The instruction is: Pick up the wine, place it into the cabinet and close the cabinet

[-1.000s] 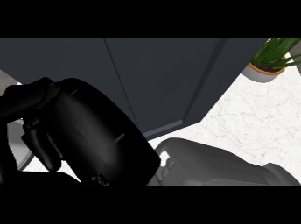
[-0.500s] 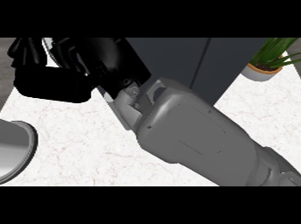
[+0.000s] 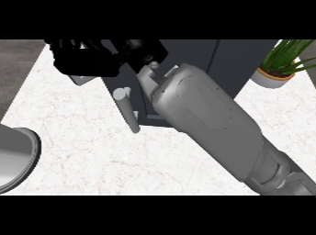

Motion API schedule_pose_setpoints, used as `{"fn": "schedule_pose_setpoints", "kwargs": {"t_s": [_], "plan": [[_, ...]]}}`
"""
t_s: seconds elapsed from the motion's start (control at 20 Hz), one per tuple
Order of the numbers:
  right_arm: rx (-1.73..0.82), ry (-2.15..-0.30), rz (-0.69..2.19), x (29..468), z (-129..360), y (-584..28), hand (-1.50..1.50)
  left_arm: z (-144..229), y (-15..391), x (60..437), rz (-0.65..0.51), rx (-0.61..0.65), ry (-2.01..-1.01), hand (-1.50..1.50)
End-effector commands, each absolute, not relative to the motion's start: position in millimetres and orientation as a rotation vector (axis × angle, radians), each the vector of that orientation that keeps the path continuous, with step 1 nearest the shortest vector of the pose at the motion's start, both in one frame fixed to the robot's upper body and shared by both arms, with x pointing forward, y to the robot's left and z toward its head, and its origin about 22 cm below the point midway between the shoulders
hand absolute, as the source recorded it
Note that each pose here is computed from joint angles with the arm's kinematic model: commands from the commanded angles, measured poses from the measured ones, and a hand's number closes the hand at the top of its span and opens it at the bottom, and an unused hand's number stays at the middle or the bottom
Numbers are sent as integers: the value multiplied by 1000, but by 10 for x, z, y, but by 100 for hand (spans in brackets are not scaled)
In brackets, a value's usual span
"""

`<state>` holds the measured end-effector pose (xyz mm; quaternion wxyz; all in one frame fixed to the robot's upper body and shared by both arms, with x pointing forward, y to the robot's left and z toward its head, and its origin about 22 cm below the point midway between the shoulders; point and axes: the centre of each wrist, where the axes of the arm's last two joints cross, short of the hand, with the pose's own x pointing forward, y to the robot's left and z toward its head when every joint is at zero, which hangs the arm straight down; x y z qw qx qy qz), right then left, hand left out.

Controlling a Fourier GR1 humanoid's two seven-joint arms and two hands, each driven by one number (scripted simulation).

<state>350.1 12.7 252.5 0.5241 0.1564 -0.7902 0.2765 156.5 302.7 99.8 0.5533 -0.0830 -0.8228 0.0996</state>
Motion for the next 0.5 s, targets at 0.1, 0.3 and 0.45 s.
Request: {"fn": "schedule_pose_setpoints", "kwargs": {"t_s": [0.1,0.3,0.45], "plan": [[198,-1866,600,3922,2396,-267,150,993,2954,1566,246,-204,-1937,-150],[157,-1886,612,4040,2386,-457,150,939,2958,1585,243,-212,-1938,-150],[154,-1882,639,4004,2149,-318,150,1028,2988,1695,229,-202,-1975,-150]]}}
